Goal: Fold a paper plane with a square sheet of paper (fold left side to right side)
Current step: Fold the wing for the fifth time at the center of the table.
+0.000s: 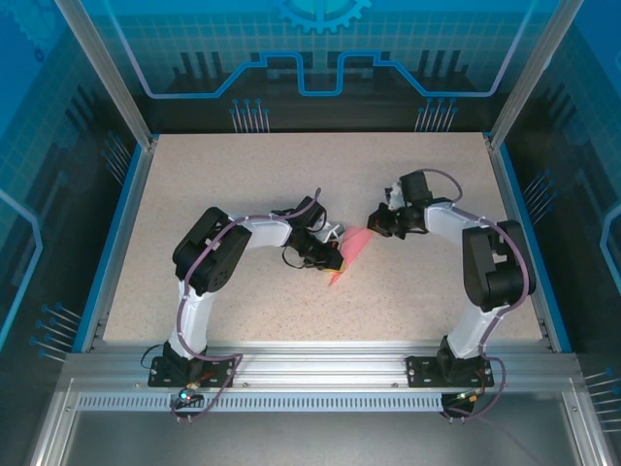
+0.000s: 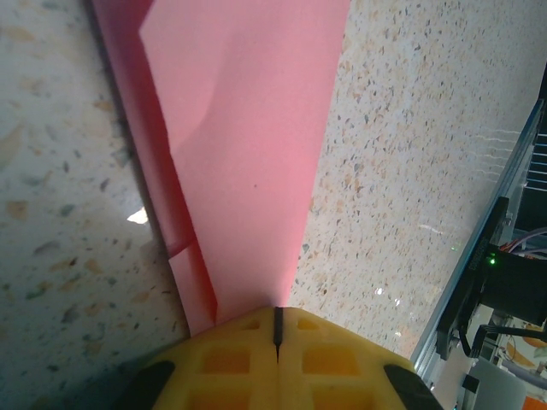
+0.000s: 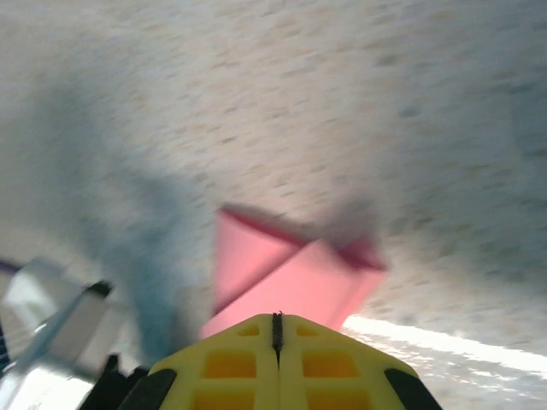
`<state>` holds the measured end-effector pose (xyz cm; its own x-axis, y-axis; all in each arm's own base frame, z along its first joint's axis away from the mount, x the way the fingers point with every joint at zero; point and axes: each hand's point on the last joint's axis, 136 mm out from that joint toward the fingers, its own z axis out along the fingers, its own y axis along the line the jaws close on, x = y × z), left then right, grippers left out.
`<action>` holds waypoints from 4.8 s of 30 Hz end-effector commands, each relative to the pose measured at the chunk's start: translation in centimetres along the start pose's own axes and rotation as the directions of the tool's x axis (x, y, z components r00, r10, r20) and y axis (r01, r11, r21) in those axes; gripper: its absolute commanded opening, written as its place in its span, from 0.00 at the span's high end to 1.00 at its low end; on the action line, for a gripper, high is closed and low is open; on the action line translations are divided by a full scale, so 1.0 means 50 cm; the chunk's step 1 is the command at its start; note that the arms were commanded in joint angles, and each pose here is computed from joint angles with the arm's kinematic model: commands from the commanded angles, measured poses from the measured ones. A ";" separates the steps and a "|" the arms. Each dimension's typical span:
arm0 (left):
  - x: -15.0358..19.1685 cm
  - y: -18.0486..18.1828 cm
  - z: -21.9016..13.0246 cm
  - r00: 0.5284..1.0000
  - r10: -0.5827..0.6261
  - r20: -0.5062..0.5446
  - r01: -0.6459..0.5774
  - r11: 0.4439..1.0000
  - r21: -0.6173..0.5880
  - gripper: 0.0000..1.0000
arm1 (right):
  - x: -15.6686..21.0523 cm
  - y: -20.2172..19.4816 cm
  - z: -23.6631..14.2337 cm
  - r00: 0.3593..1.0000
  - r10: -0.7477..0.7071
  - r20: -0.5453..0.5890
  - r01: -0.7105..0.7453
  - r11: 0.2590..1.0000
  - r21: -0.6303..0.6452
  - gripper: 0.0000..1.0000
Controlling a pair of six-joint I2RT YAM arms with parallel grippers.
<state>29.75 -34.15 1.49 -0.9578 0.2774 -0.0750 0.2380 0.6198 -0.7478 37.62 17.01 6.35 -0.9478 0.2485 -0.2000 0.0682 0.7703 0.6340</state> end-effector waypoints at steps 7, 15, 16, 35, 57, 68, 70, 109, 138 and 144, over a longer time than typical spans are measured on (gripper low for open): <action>0.036 0.036 -0.001 0.996 -0.075 -0.048 0.071 0.995 -0.064 0.97 | 0.091 0.024 0.085 0.989 0.043 -0.143 -0.047 0.999 -0.026 1.00; 0.021 0.000 -0.021 0.998 -0.051 -0.020 0.051 0.998 -0.028 0.91 | 0.125 -0.040 0.111 0.976 0.105 -0.191 -0.089 0.992 0.092 1.00; 0.019 -0.007 -0.027 0.999 -0.047 -0.013 0.047 0.999 -0.025 0.89 | 0.129 -0.048 0.112 0.974 0.113 -0.195 -0.093 0.990 0.108 1.00; 0.043 -0.074 -0.029 0.998 -0.011 -0.055 0.014 0.999 0.051 0.83 | 0.141 -0.072 0.117 0.970 0.122 -0.213 -0.089 0.984 0.155 1.00; 0.053 -0.028 -0.002 0.992 0.079 -0.103 -0.096 0.980 -0.172 0.82 | 0.144 -0.083 0.112 0.967 0.122 -0.224 -0.079 0.978 0.192 1.00; 0.052 -0.022 -0.002 0.993 0.070 -0.092 -0.086 0.978 -0.188 0.82 | 0.146 -0.088 0.110 0.966 0.119 -0.230 -0.071 0.976 0.206 1.00; 0.054 -0.020 0.000 0.993 0.067 -0.096 -0.083 0.980 -0.183 0.82 | 0.146 -0.089 0.110 0.965 0.121 -0.231 -0.073 0.975 0.208 1.00; 0.144 0.026 -0.028 0.991 -0.069 -0.117 0.057 0.993 -0.106 0.83 | 0.139 -0.115 0.098 0.959 0.157 -0.237 -0.101 0.968 0.230 1.00; 0.063 -0.061 -0.087 1.000 0.012 -0.003 -0.012 1.000 0.009 0.80 | 0.133 -0.092 0.096 0.966 0.132 -0.222 -0.092 0.979 0.181 1.00; 0.040 -0.036 -0.049 1.000 -0.004 -0.014 0.004 1.000 -0.015 0.80 | 0.126 -0.072 0.095 0.973 0.101 -0.208 -0.072 0.988 0.140 1.00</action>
<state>27.65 -32.29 5.08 -0.9546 0.2840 -0.0901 0.2567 0.6300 -0.7329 33.65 20.37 1.11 -0.9849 0.1720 0.0204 0.1484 0.7774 0.6112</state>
